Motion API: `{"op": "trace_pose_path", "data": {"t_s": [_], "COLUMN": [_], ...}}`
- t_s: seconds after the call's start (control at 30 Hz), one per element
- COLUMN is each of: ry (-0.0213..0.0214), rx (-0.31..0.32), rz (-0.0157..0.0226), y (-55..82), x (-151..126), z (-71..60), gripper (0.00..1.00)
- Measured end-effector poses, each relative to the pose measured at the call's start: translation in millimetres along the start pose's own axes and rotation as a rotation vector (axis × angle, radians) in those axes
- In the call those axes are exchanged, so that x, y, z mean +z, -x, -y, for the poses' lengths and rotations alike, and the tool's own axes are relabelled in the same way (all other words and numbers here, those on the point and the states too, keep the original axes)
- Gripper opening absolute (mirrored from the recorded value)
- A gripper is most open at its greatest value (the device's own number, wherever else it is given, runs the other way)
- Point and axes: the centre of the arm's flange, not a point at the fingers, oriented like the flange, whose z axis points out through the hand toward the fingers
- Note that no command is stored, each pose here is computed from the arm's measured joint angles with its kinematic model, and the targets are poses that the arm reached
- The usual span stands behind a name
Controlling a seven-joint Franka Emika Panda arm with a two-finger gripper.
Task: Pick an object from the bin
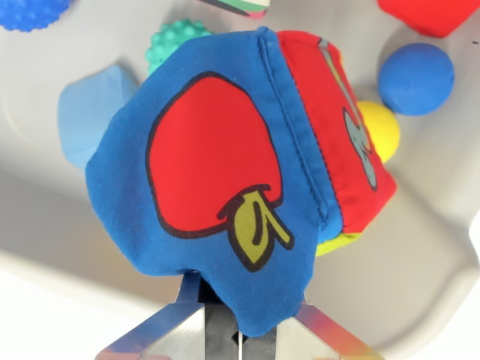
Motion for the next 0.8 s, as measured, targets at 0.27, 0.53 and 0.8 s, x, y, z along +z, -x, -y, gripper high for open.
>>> {"op": "trace_pose_path", "data": {"t_s": [0.27, 0.53, 0.8], "ry": [0.0004, 0.0001, 0.0001], "rx": [0.000, 0.000, 0.000], "rz": [-0.0004, -0.0001, 0.0000], "y": [0.1, 0.2, 0.2], "x": [-8.7, -9.9, -9.9], "z": [0.1, 0.2, 0.2], "gripper": [0.00, 0.00, 0.00]}}
